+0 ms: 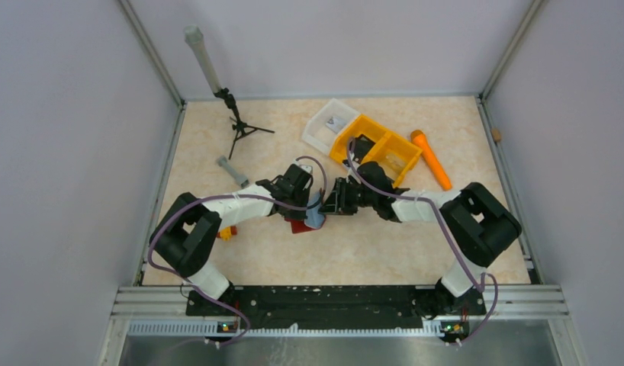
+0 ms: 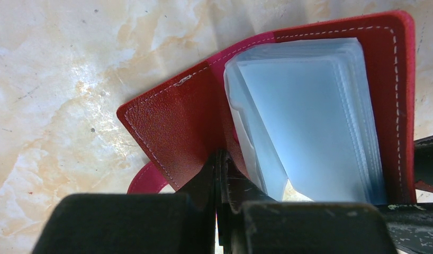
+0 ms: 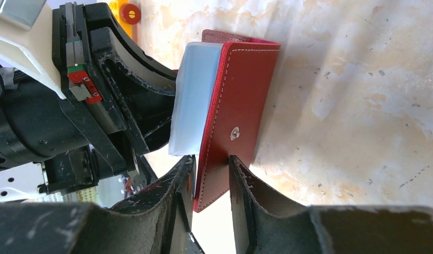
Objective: Take the credit cards out of the card holder
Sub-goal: Open the card holder at the center of the board.
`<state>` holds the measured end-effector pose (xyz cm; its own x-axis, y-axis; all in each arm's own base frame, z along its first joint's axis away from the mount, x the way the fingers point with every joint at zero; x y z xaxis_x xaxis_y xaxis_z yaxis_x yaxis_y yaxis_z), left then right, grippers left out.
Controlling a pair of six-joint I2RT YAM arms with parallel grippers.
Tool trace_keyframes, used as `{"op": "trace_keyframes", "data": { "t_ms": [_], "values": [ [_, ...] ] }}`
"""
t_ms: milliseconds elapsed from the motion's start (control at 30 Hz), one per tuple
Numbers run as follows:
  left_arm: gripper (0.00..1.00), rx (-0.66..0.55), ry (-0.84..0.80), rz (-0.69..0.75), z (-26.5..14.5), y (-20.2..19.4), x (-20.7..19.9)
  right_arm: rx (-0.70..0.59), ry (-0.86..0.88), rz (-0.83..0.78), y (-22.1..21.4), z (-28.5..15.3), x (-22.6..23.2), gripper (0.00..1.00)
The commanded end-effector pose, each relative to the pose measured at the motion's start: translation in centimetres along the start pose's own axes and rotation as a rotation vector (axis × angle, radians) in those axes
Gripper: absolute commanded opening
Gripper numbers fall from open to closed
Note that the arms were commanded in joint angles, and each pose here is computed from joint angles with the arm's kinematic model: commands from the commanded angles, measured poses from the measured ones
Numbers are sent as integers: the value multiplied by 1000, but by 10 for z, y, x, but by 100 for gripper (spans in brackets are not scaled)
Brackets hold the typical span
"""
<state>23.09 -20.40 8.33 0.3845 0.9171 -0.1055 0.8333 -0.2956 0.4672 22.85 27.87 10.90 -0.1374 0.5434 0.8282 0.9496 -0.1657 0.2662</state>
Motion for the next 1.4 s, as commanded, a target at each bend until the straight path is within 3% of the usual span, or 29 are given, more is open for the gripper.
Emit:
{"op": "trace_keyframes", "data": {
  "t_ms": [0, 233, 300, 567, 600, 667, 967, 1033, 1267, 1367],
  "values": [
    [0, 70, -14, -2, 4, -19, 0, -19, 83, -44, 7, 3, 21, 31],
    [0, 67, -18, -3, 3, -18, 0, -13, 107, -36, 5, 3, 22, 29],
    [0, 67, -19, -3, 3, -19, -1, -10, 108, -35, 4, 3, 22, 22],
    [0, 62, -22, -4, 2, -18, -1, 0, 45, -33, 4, 8, 12, 13],
    [0, 61, -22, -4, 1, -18, -1, 6, 34, -33, 3, 9, 11, 15],
    [0, 56, -22, -4, 0, -17, -1, 4, 8, -38, 3, 10, 9, 30],
    [0, 4, -40, -3, -17, -6, -4, -31, -48, -69, 4, 1, 7, 57],
    [0, -10, -62, -2, -19, -3, -7, -29, -32, -62, 3, 2, 7, 69],
    [0, -36, -100, 3, -24, 2, -12, -24, 26, -39, 1, 3, 10, 63],
    [0, -45, -95, 6, -27, 4, -12, -33, 48, -39, 0, 1, 14, 68]
  ]
}}
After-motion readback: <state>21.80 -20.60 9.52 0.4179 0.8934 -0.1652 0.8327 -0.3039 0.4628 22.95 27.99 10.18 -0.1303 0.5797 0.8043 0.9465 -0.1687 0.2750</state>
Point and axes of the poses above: each gripper's point midway between its finger pads, its own z axis out along the fingers, its own x axis along the line the jaws close on, y = z × x, the point moved 7 cm from there along -z, back along the fingers, and after that the axes turned 9 degrees about z, right-handed, at the moved point
